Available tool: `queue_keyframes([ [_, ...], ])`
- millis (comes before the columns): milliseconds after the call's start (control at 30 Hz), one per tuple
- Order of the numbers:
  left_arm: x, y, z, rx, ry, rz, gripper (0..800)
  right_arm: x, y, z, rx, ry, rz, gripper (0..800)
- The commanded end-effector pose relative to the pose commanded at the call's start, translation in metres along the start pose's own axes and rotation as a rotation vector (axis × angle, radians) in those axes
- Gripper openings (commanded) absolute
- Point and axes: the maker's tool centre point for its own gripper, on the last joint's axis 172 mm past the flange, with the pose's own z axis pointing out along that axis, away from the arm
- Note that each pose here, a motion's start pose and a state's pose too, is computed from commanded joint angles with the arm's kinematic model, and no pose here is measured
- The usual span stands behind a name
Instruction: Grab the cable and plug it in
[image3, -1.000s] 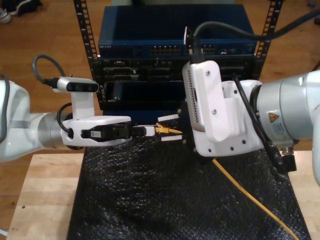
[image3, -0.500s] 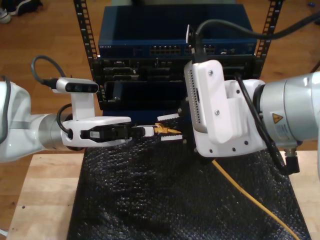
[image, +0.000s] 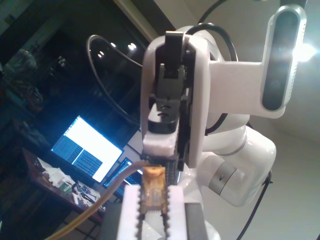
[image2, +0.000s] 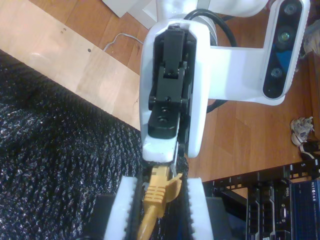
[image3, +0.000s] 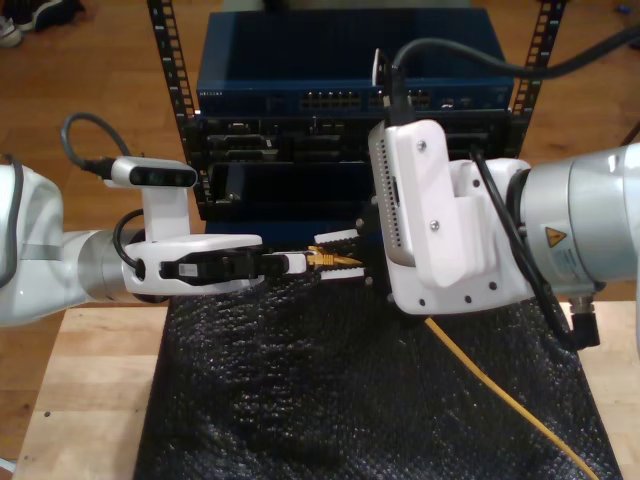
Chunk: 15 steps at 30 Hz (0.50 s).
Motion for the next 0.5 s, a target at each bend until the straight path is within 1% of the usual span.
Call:
queue_keyframes([
  [267,-0.0008,0.0002,0.0003,-0.005,0.000,-0.004,3,0.0027,0.0014,-0.0028,-0.007,0.004,-0.005,204],
  [500,-0.0009,0.0017,0.0012,-0.012,0.000,-0.004,3,0.0041,0.0011,-0.0029,-0.007,0.006,-0.007,186],
])
